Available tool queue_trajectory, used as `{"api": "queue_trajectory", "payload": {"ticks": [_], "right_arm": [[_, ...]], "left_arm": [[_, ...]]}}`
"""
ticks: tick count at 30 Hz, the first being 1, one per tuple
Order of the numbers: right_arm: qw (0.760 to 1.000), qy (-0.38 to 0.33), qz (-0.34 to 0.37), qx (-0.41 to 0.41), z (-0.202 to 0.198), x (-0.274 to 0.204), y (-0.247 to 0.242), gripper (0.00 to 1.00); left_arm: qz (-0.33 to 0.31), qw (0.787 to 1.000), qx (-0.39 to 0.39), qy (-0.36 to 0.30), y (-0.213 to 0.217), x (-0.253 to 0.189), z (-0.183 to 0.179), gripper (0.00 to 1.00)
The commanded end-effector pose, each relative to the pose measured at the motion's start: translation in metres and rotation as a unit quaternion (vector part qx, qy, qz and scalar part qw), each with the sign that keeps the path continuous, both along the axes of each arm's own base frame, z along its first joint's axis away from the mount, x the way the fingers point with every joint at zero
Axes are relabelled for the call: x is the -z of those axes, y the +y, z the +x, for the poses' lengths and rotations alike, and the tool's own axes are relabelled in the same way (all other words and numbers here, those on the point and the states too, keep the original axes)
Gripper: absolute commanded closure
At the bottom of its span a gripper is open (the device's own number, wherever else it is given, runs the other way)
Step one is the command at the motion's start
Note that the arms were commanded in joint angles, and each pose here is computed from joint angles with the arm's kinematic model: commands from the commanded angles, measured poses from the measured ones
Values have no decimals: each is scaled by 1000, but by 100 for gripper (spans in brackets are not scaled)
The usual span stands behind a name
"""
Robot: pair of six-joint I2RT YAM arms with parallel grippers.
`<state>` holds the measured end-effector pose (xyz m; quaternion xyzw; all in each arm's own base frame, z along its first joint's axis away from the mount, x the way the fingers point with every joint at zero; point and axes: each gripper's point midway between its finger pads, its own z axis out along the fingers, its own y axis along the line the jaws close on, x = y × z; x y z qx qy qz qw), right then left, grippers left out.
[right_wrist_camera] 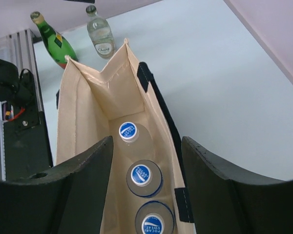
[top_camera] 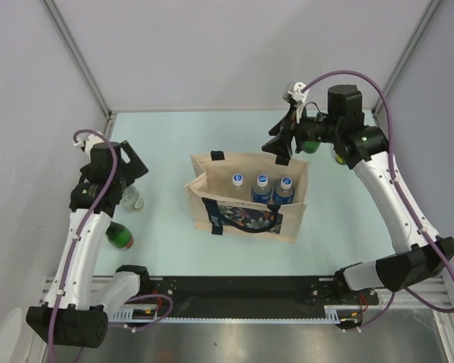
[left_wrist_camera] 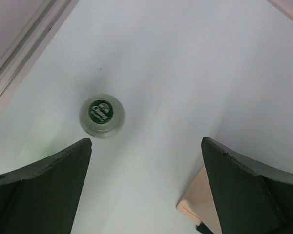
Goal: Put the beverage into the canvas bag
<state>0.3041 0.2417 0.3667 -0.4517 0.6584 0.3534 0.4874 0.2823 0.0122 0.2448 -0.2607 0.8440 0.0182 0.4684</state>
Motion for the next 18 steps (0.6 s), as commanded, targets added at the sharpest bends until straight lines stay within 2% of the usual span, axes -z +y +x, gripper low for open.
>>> {"api": "queue_trajectory", "payload": {"ticks": [1, 7, 13, 18], "right_arm": [[999, -13, 39, 5, -6, -23, -11, 37], [999, 2, 45, 18, -5, -16, -20, 37], [999, 7, 45, 29, -4, -12, -26, 37], [998, 14, 43, 33, -2, -5, -28, 37]], "left_arm": [[-44, 999, -29, 7, 11, 12, 8, 0], [-24, 996, -67, 62, 36, 44, 15, 3], [-31, 989, -95, 111, 54, 83, 20, 15], [-30, 988, -95, 118, 57, 90, 28, 21]]}}
